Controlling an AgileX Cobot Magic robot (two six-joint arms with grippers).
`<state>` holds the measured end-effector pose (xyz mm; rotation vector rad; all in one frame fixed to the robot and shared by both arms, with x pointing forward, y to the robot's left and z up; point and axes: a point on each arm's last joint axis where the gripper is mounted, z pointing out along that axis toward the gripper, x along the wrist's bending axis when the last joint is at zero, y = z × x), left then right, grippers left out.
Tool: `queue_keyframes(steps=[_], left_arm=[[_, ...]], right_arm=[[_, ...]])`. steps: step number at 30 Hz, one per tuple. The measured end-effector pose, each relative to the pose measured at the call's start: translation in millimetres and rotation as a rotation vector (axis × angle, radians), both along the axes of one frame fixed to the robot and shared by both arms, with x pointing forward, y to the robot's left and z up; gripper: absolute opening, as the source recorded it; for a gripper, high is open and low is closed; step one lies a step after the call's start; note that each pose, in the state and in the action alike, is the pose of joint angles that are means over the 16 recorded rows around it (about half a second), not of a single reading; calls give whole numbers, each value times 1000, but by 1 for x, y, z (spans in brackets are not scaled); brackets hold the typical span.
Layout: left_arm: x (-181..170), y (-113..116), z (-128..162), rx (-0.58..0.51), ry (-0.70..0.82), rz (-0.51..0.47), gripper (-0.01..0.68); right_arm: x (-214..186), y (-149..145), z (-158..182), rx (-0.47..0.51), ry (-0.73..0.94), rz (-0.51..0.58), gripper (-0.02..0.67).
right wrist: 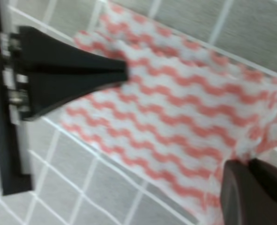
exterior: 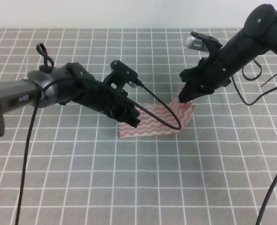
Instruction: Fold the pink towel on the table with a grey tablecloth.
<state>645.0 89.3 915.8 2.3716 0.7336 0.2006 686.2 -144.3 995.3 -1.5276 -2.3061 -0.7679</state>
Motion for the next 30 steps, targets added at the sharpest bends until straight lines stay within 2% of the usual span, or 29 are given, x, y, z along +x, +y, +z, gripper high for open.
queue_keyframes(steps=[7,14,23,30], left_arm=[[4,-3,10,-13,-20,-9,17],[9,0,35,-36,-77,0,124],[11,19,78,-69,-167,43,248],[10,37,108,-96,-209,82,251]], right_arm=[[0,4,3,53,-6,11,-15],[0,7,5,89,-15,21,-15],[-3,20,7,124,-30,41,-15],[-6,39,4,139,-47,60,-15]])
